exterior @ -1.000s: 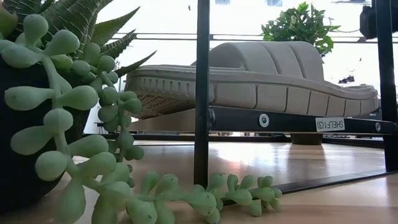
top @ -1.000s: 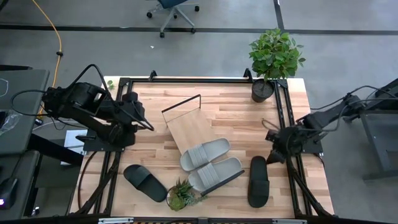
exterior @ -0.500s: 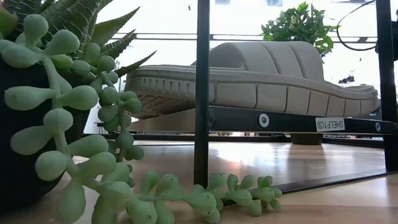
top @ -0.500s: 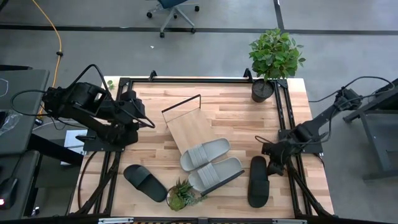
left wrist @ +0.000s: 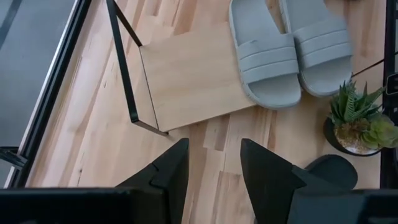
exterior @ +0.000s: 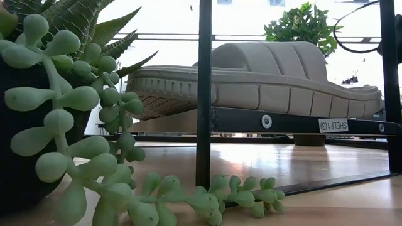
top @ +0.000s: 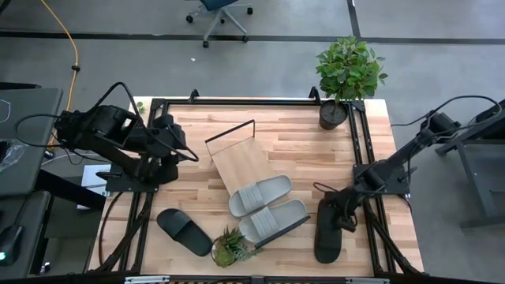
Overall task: Pick and place slides into the shelf
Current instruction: Put the right black slipper on the shelf
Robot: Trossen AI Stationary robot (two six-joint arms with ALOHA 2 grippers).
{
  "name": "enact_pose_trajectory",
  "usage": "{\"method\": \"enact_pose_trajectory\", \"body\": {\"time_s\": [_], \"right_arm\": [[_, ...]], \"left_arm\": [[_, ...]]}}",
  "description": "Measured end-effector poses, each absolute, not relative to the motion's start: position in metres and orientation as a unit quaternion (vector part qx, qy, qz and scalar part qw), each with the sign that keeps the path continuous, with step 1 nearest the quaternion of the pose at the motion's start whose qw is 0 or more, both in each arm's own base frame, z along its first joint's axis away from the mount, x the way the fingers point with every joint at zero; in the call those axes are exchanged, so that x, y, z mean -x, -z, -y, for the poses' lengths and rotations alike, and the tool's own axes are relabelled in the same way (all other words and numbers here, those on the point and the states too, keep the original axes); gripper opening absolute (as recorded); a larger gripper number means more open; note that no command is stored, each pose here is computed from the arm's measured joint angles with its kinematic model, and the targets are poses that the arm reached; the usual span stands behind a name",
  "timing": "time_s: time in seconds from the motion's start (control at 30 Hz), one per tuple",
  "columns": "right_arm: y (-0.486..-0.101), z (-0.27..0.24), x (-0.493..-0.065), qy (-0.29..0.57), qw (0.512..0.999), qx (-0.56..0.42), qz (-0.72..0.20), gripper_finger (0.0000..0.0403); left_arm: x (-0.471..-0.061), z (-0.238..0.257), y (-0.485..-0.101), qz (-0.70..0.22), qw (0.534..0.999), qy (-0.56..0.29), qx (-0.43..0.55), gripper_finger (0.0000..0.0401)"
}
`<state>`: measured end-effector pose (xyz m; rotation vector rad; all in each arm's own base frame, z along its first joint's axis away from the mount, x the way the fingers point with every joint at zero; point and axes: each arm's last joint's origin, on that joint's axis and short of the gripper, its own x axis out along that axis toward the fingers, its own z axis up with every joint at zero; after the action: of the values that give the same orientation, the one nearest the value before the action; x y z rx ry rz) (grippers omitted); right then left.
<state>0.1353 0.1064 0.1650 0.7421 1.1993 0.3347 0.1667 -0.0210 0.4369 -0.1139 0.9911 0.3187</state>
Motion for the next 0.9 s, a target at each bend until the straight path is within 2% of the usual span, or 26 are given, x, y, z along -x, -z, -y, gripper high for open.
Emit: {"method": "enact_pose_trajectory", "body": {"time_s": [0.6,0.73,0.9], "right_arm": [[-0.142,-0.135,-0.151,-0.222,0.719,-0.326,-0.572,0.0156],[-0.142,-0.137,-0.151,-0.224,0.72,-0.325,-0.571,0.0132],[-0.142,-0.137,-0.151,-0.225,0.72,-0.326,-0.57,0.0081]], "left_arm": [[-0.183,0.025,-0.43,-0.49,0.86,-0.137,0.043,0.0133],[-0.183,0.025,-0.43,-0.491,0.86,-0.135,0.04,0.0133],[-0.183,0.025,-0.43,-0.494,0.858,-0.135,0.038,0.0133]]}}
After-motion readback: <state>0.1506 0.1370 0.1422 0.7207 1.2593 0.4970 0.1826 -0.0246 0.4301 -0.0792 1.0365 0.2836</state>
